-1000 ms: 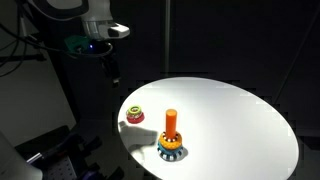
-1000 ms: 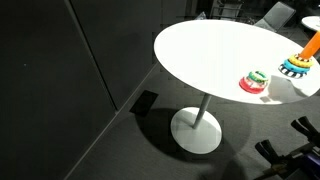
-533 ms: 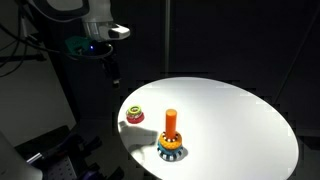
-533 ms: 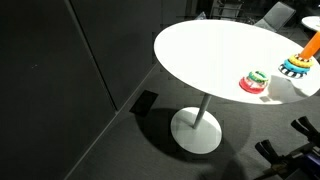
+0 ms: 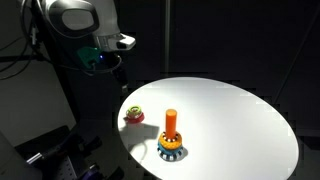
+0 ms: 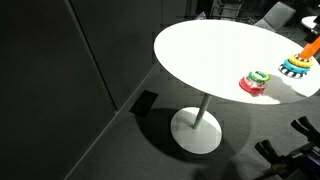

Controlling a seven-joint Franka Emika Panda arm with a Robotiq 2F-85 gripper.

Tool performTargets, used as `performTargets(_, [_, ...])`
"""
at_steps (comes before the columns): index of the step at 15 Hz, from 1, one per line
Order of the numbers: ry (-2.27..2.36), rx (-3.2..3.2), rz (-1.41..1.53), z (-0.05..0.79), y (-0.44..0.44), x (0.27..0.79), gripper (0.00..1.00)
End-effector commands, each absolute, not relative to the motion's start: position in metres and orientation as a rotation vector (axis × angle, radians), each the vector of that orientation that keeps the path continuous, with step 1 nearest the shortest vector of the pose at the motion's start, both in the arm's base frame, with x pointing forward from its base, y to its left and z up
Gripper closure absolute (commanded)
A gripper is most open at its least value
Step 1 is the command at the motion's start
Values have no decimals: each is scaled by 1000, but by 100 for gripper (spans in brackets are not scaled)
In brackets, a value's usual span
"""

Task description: Put the green ring on the orange stand

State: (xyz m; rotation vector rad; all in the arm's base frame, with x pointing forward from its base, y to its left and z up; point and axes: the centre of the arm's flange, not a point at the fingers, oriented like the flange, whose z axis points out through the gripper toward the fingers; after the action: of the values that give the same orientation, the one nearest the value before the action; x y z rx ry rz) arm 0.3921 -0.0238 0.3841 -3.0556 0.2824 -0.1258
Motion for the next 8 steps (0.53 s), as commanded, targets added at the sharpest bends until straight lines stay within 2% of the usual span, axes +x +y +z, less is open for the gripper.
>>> performTargets(1, [271, -3039, -99, 356, -13, 409, 0])
performTargets(8, [286, -3065, -20, 306, -12, 426, 0])
